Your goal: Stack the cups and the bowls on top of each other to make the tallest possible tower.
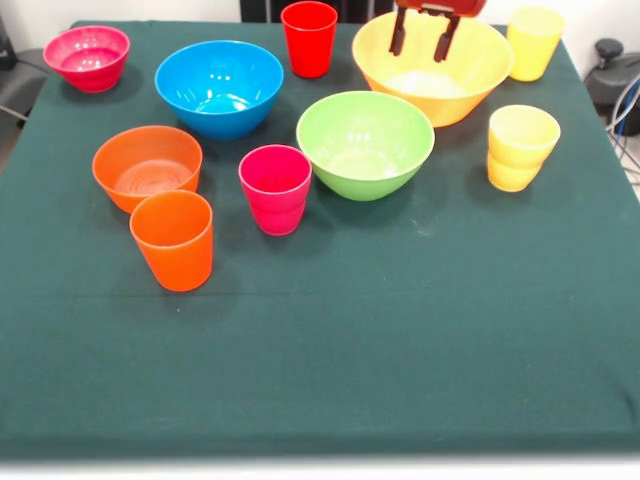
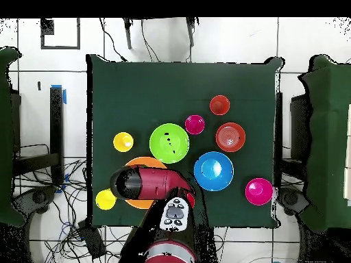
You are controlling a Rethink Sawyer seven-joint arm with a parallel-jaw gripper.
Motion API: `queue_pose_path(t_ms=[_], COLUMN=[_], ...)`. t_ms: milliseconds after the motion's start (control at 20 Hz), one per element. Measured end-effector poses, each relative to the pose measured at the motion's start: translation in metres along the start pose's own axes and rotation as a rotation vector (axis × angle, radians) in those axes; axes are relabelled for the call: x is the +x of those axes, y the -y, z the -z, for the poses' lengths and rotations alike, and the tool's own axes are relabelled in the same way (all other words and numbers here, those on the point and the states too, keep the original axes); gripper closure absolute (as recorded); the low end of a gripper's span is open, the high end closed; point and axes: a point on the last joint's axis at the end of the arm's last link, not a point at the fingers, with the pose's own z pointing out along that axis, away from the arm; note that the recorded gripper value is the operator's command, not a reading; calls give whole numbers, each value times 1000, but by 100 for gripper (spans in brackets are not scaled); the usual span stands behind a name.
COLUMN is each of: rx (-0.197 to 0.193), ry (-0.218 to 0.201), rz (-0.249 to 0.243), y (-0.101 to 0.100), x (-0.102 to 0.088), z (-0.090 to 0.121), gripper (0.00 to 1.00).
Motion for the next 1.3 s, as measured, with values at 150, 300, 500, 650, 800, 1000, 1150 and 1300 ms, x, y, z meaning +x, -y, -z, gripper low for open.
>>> queue_pose_path(t_ms=[150, 300, 500, 650, 800, 1000, 1150, 1300], rx=[9, 21, 34, 35, 35, 36, 39, 42], ry=[12, 22, 35, 35, 35, 29, 12, -1], rz=[12, 18, 18, 17, 17, 18, 19, 21], y=[4, 8, 13, 13, 13, 13, 13, 14], x=[-1, -1, -2, -2, -2, 0, 3, 8], z=[4, 8, 14, 14, 14, 11, 3, -9], gripper=[0, 0, 0, 0, 0, 0, 0, 0])
